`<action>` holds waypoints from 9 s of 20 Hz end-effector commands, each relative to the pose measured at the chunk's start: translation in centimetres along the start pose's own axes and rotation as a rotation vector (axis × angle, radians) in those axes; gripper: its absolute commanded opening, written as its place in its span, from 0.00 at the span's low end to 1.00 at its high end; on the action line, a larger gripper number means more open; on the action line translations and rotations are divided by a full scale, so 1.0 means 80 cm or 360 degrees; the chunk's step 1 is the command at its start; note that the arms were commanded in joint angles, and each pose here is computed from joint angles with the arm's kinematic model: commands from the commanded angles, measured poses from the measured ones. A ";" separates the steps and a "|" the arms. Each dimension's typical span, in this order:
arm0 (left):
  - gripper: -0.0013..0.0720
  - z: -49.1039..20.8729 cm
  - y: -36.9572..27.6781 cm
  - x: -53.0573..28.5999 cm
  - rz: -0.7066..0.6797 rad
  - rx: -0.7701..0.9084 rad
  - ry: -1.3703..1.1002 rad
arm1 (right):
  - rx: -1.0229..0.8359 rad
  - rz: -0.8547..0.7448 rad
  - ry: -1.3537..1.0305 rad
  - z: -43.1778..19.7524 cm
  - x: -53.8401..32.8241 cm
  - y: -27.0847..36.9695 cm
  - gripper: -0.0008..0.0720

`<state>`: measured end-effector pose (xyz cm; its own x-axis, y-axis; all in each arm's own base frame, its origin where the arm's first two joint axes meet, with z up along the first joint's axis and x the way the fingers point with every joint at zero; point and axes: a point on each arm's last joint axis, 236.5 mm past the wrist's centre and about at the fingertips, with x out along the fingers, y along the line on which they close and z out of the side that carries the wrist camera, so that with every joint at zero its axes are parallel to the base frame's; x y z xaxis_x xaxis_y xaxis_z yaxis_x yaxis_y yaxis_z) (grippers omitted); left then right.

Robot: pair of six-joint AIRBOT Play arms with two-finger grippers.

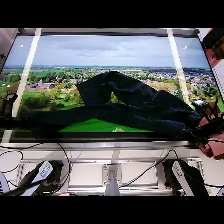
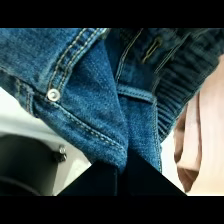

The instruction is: Fold the clothes and pants, and hang the long-sleeved shirts on hangers.

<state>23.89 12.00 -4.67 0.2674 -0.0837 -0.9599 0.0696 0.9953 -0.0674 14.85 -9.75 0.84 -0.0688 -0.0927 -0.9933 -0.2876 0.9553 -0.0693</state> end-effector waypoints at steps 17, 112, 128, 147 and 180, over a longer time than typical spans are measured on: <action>0.77 0.033 -0.038 0.023 0.0002 0.1175 0.0061 | -0.0014 -0.0081 -0.0063 0.018 0.006 -0.020 0.07; 0.99 0.098 -0.016 -0.020 0.0623 0.1144 -0.0163 | -0.0619 0.0108 -0.0067 -0.034 0.041 0.093 0.07; 0.62 0.114 -0.004 0.076 0.0553 0.1499 -0.0051 | -0.0614 0.0018 -0.0157 -0.014 0.040 0.080 0.07; 0.05 0.289 0.004 -0.072 0.1333 0.1657 -0.0921 | -0.0613 -0.0015 -0.0126 -0.019 0.040 0.073 0.07; 0.81 -0.006 0.095 -0.068 0.0848 0.1239 0.0313 | -0.0419 -0.0515 -0.0589 0.050 -0.098 -0.004 0.20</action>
<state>21.13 18.92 -2.55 0.2122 0.3894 -0.8963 0.6463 0.6321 0.4275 15.96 -6.99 3.78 0.2166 -0.1605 -0.9630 -0.5418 0.8008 -0.2553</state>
